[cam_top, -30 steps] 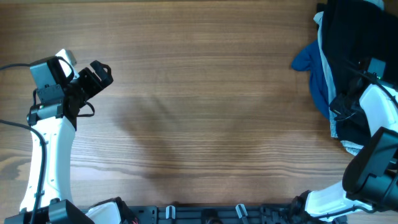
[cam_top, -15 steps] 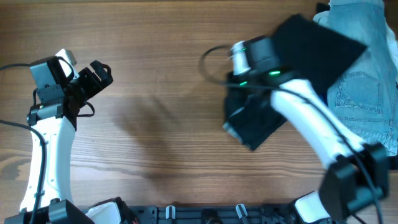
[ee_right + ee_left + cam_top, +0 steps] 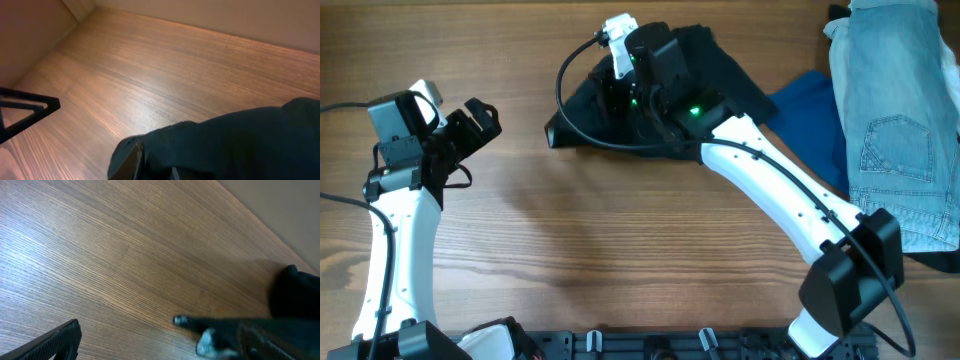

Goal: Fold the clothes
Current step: 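Drag the black shorts left to the table center with the right gripper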

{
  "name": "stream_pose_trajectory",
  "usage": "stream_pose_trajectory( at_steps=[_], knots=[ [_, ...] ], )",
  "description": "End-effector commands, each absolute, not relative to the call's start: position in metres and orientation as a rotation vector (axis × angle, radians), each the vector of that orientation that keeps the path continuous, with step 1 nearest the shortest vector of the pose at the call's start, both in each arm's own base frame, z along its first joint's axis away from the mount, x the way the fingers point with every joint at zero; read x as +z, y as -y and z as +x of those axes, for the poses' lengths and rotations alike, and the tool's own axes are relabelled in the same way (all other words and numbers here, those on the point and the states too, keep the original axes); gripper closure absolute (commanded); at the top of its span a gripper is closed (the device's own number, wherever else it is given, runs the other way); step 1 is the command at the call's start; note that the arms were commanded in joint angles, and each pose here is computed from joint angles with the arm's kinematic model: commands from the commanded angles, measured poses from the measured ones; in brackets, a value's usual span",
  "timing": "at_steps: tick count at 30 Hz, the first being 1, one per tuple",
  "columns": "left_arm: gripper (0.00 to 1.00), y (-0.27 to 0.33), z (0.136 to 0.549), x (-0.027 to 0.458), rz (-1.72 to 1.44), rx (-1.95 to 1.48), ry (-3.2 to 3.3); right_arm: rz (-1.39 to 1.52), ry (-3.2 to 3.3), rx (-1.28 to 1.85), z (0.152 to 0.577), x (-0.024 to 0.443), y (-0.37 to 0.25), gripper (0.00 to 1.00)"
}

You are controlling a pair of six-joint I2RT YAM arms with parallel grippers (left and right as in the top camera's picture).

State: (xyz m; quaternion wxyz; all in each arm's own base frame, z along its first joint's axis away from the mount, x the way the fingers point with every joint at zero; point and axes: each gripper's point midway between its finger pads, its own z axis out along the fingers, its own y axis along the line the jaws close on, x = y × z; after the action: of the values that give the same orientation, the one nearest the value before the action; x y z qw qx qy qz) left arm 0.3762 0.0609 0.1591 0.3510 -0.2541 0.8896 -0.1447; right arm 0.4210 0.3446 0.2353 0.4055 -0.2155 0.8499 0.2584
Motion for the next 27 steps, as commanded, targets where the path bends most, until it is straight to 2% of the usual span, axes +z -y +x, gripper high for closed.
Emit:
stream_pose_trajectory(
  at_steps=[1, 3, 5, 8, 12, 15, 19, 21, 22, 23, 24, 25, 27],
  knots=[
    [0.00, -0.064, 0.377, 0.168, -0.604, -0.334, -2.289, -0.531, -2.204, 0.626, 0.427, 0.211, -0.347, 0.86],
    [0.00, -0.064, 0.376, 0.167, -0.607, -0.336, -2.296, -0.531, -2.202, 0.627, 0.428, 0.211, -0.347, 0.86],
    [0.00, -0.062, 0.369, 0.163, -0.620, -0.339, -2.325, -0.549, -2.231, 0.639, 0.421, 0.206, -0.347, 0.94],
    [0.00, -0.062, 0.362, 0.178, -0.577, -0.307, -2.303, -0.596, -2.370, 0.618, 0.385, 0.203, -0.327, 0.96],
    [0.00, -0.062, 0.359, 0.194, -0.558, -0.292, -2.258, -0.606, -2.389, 0.590, 0.335, 0.258, -0.286, 0.96],
    [0.00, -0.062, 0.358, 0.194, -0.559, -0.292, -2.262, -0.587, -2.344, 0.584, 0.321, 0.286, -0.271, 0.96],
    [0.00, -0.062, 0.358, 0.193, -0.559, -0.292, -2.262, -0.599, -2.318, 0.574, 0.347, 0.267, -0.290, 0.96],
    [0.00, -0.062, 0.358, 0.193, -0.560, -0.292, -2.263, -0.631, -2.346, 0.579, 0.377, 0.220, -0.316, 0.96],
    [0.00, -0.062, 0.358, 0.193, -0.560, -0.292, -2.263, -0.635, -2.357, 0.580, 0.390, 0.196, -0.327, 0.91],
    [0.00, -0.062, 0.358, 0.193, -0.559, -0.292, -2.262, -0.635, -2.355, 0.580, 0.405, 0.172, -0.338, 0.50],
    [0.00, -0.062, 0.358, 0.193, -0.559, -0.292, -2.262, -0.638, -2.349, 0.592, 0.417, 0.150, -0.349, 0.00],
    [0.00, -0.062, 0.358, 0.193, -0.559, -0.292, -2.262, -0.647, -2.353, 0.618, 0.421, 0.138, -0.354, 0.00],
    [0.00, -0.061, 0.356, 0.191, -0.565, -0.293, -2.277, -0.660, -2.348, 0.671, 0.416, 0.150, -0.355, 0.00]
  ],
)
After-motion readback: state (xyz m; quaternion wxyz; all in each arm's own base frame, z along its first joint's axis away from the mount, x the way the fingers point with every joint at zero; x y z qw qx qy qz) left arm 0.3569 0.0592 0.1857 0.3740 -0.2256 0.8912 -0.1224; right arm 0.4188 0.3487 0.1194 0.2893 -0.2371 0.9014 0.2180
